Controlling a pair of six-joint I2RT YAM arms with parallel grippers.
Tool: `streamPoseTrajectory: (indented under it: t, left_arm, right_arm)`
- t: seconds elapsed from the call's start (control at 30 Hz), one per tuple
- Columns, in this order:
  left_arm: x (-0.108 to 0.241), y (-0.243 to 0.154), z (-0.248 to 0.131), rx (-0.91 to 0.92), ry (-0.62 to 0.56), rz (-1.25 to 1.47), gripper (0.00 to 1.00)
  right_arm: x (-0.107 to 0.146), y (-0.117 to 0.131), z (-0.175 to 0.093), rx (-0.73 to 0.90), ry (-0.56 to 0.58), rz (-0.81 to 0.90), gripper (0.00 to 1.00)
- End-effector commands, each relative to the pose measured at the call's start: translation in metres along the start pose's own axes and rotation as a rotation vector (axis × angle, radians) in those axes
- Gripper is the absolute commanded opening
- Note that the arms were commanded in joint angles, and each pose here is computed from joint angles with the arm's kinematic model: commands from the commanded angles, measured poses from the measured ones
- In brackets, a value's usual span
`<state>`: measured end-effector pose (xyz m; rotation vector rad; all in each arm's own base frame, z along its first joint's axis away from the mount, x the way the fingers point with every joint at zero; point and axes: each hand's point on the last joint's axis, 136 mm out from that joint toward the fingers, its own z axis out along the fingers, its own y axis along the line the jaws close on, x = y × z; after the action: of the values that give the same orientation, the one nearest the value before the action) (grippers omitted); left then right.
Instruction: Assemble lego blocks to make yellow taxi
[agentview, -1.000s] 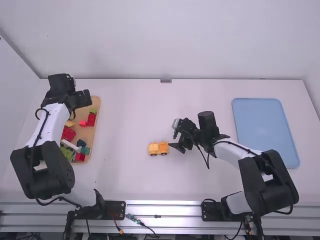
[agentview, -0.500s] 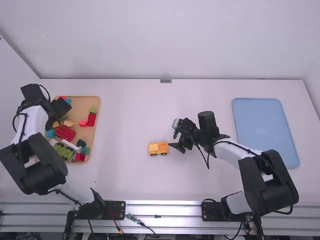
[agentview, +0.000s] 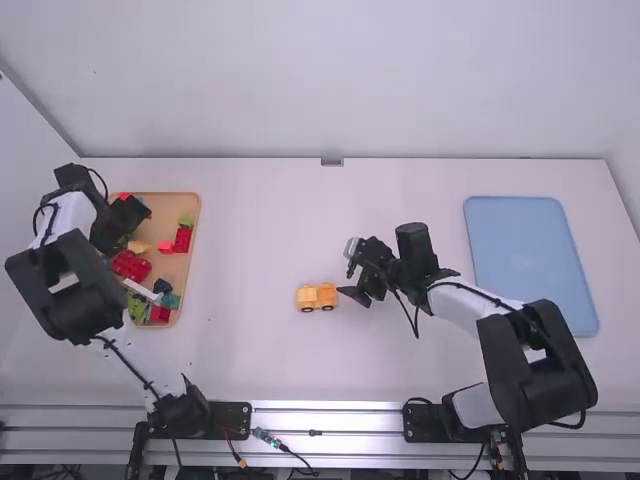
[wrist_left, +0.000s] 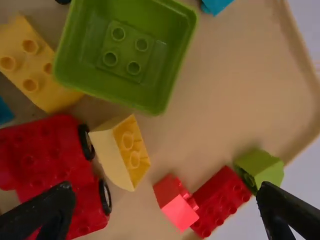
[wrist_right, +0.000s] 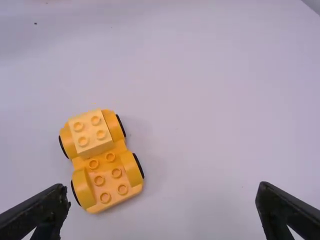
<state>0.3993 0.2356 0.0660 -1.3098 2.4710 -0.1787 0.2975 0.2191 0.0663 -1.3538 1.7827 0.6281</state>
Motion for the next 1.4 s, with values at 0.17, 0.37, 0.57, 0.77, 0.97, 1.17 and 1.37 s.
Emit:
streamPoseTrajectory:
  t: [0.17,0.37,0.57,0.77,0.97,1.17,1.37]
  left_arm:
    - [0.0,-0.006,0.018,-0.012,0.059,-0.061,0.94]
    - [0.009,0.0,0.032,-0.019,0.066,-0.067,0.94]
    - [0.019,0.006,0.036,-0.033,0.1,-0.075,0.92]
    - [0.018,0.005,0.036,-0.038,0.09,-0.069,0.94]
    - [0.022,0.012,0.047,-0.052,0.075,-0.109,0.94]
    - [0.021,0.012,0.052,-0.042,0.058,-0.106,0.91]
    - [0.016,0.011,0.053,-0.036,0.036,-0.105,0.76]
  right_arm:
    - [-0.011,-0.005,-0.003,0.013,-0.02,-0.017,0.99]
    - [-0.011,-0.005,-0.003,0.014,-0.02,-0.016,0.99]
    - [-0.011,-0.005,-0.003,0.014,-0.019,-0.016,0.99]
    - [-0.011,-0.005,-0.003,0.014,-0.02,-0.016,0.99]
    - [-0.01,-0.005,-0.003,0.013,-0.018,-0.014,0.99]
    - [-0.01,-0.005,-0.003,0.012,-0.018,-0.014,0.99]
    - [-0.009,-0.004,-0.003,0.01,-0.015,-0.011,0.99]
